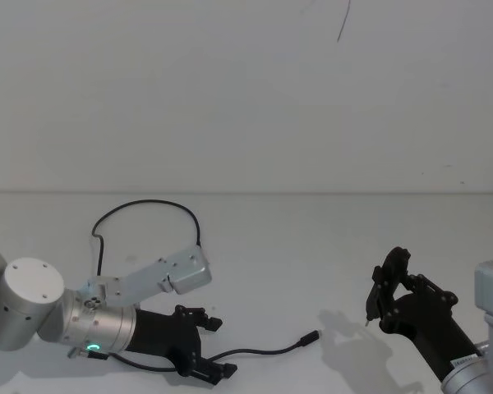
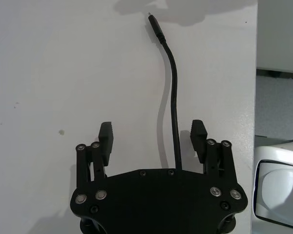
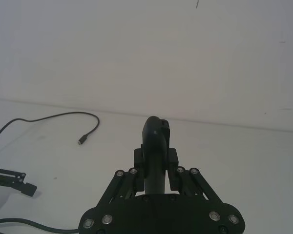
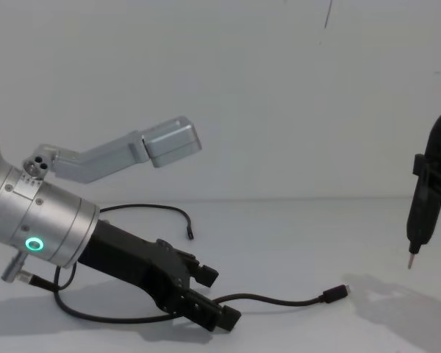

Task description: Pick up the data cable with the one hand.

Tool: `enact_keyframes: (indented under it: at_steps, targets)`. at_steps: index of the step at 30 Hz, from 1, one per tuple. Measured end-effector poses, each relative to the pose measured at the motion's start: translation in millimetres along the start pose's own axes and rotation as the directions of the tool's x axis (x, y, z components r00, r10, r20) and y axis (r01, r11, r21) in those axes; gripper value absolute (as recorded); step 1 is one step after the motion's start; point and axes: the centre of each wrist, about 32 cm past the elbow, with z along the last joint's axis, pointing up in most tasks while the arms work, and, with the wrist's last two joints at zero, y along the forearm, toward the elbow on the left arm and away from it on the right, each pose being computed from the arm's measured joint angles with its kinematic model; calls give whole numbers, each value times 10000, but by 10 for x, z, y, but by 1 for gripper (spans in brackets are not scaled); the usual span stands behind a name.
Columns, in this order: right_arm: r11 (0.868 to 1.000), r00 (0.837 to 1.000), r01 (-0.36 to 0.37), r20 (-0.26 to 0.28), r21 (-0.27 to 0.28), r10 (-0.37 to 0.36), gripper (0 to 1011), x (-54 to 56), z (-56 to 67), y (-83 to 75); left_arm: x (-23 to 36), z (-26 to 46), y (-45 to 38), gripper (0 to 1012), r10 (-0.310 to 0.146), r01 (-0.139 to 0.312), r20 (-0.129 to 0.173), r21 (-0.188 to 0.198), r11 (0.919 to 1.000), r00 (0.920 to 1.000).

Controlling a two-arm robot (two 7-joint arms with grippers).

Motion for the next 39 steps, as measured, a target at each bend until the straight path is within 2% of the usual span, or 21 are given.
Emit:
enact_keyframes:
  at_steps: [8,9,11,12,13,15,18,29,31,39]
  targets:
    - [10000,10000,0,0,-1,0,263,0,0,0,-1,-4,-4,751,-31,31,-21,35,10000,10000]
    - [10000,10000,0,0,-1,0,263,0,0,0,-2,-4,-5,695,-34,34,-22,37,10000,10000]
    - [10000,10000,1,0,-1,-1,263,0,0,0,-2,-4,-6,656,-40,40,-27,43,10000,10000]
    - [10000,10000,0,0,0,0,263,0,0,0,-2,-5,-6,597,-43,43,-29,47,10000,10000]
    - [10000,10000,0,0,0,0,263,0,0,0,-2,-5,-6,597,-43,43,-29,47,10000,10000]
    - [10000,10000,0,0,-1,0,263,0,0,0,-2,-5,-7,490,-48,48,-32,53,10000,10000]
    - [10000,10000,0,0,-1,0,263,0,0,0,-1,-4,-7,429,-52,52,-34,58,10000,10000]
    - [10000,10000,0,0,0,0,263,0,0,0,-2,-4,-9,73,-63,63,-35,70,10000,10000]
    - [10000,10000,1,0,-1,-1,263,0,0,0,-2,-4,-9,42,-64,64,-36,71,10000,10000]
    - [10000,10000,12,-38,67,-12,263,-4,6,-1,-2,-6,-6,42,-63,63,-24,76,10000,10000]
